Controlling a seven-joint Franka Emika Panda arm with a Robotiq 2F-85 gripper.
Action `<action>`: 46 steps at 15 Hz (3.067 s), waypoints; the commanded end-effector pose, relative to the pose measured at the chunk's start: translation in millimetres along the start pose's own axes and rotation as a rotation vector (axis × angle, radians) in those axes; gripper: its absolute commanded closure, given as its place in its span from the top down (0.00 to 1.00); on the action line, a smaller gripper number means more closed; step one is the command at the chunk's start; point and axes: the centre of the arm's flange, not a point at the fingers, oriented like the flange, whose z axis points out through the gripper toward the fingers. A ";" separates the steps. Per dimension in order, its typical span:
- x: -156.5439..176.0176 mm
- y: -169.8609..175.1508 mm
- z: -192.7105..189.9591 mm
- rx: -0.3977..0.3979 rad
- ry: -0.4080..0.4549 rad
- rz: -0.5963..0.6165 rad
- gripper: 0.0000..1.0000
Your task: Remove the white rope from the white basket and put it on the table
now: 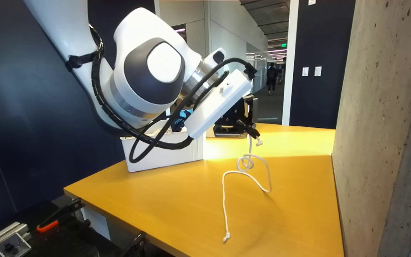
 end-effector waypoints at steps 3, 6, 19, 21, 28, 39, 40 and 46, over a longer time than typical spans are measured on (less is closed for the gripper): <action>-30.7 -17.8 -30.2 0.062 0.137 -0.198 0.01; -24.2 -17.5 -55.2 0.117 0.181 -0.292 0.01; 47.6 -87.0 3.3 0.451 0.458 -0.527 0.01; 57.9 -99.2 20.9 0.493 0.469 -0.563 0.01; 84.0 -114.4 68.1 0.566 0.519 -0.672 0.01; 114.9 -126.3 125.3 0.566 0.494 -0.680 0.29; 115.8 -126.9 127.5 0.563 0.492 -0.674 0.29; 118.4 -141.3 90.4 0.515 0.395 -0.588 0.73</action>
